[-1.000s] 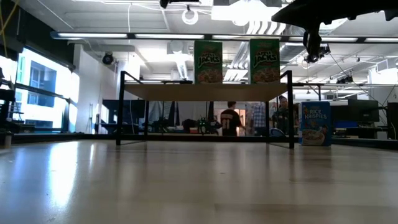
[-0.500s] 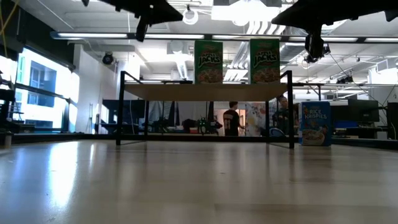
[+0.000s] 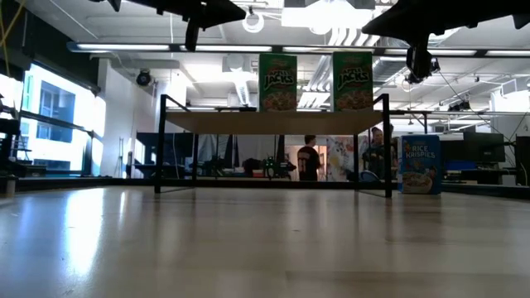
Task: Stack cereal on shelf
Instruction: Put the green cereal box on the shelf aligned with the other green cereal box
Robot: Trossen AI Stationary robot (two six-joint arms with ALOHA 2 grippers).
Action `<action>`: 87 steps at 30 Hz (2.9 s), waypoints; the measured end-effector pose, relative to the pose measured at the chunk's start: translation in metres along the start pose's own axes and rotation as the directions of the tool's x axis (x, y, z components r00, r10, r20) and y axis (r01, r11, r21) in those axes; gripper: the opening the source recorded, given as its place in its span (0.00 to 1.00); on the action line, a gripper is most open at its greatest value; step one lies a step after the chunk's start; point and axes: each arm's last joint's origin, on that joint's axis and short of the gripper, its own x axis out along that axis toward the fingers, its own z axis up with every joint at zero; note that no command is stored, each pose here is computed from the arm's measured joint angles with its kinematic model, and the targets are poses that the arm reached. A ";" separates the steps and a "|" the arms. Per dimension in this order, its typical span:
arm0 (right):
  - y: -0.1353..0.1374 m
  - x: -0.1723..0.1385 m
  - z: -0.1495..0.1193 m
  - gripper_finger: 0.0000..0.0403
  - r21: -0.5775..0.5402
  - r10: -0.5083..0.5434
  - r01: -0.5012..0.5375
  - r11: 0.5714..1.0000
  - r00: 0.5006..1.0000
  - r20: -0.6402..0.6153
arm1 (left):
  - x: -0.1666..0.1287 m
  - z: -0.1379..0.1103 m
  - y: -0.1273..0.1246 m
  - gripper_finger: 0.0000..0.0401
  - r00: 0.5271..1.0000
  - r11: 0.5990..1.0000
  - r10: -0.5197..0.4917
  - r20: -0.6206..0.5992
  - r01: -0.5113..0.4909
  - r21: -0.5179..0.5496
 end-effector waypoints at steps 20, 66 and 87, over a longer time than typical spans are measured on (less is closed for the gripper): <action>0.002 0.000 -0.003 0.00 -0.060 0.069 -0.074 0.996 0.995 -0.075 | -0.002 -0.029 0.012 0.00 0.998 0.981 0.052 0.043 -0.043 -0.187; -0.002 0.000 0.001 0.00 -0.062 -0.045 0.047 0.997 0.998 0.035 | 0.109 -0.060 0.029 0.00 0.938 0.962 0.260 -0.230 -0.271 -0.016; -0.002 0.000 0.001 0.00 -0.070 -0.045 0.047 0.996 0.998 0.035 | 0.141 -0.040 0.050 0.00 0.925 0.943 0.334 -0.184 -0.331 0.044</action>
